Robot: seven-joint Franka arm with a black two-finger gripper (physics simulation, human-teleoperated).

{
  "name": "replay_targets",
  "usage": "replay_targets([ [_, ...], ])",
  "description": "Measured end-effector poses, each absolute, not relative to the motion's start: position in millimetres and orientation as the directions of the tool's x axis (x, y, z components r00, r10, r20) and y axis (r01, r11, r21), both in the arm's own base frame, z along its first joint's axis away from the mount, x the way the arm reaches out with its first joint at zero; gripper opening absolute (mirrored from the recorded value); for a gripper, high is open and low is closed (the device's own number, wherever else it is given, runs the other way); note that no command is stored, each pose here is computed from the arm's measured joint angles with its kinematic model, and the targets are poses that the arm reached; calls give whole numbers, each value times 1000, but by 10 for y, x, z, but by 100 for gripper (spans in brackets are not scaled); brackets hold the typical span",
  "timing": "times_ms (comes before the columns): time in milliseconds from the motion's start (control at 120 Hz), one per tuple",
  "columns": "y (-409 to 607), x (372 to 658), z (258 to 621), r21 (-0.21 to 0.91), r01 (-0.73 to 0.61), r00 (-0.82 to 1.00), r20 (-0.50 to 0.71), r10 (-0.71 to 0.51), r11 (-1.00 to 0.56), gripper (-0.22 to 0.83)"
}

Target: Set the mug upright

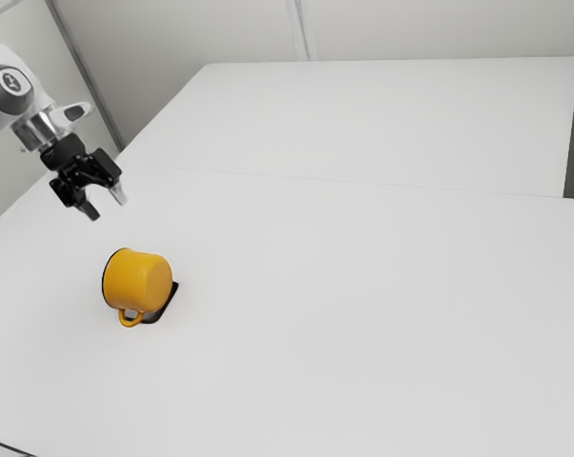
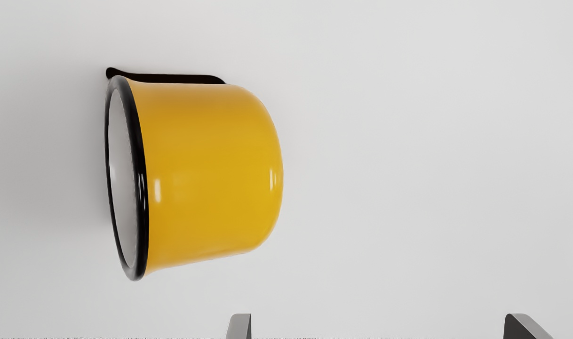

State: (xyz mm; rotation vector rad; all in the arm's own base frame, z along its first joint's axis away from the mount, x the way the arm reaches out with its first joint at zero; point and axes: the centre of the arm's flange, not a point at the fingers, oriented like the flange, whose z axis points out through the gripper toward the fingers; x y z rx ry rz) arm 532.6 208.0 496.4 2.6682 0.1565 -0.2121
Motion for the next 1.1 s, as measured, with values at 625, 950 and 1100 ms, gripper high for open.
replay_targets([
  [625,2875,5205,3764,633,109,993,-100,58,-766,59],
  [950,2738,5110,3428,681,76,997,-75,34,-728,59],
  [1100,2665,5035,3429,694,58,998,-60,23,-718,59],
])
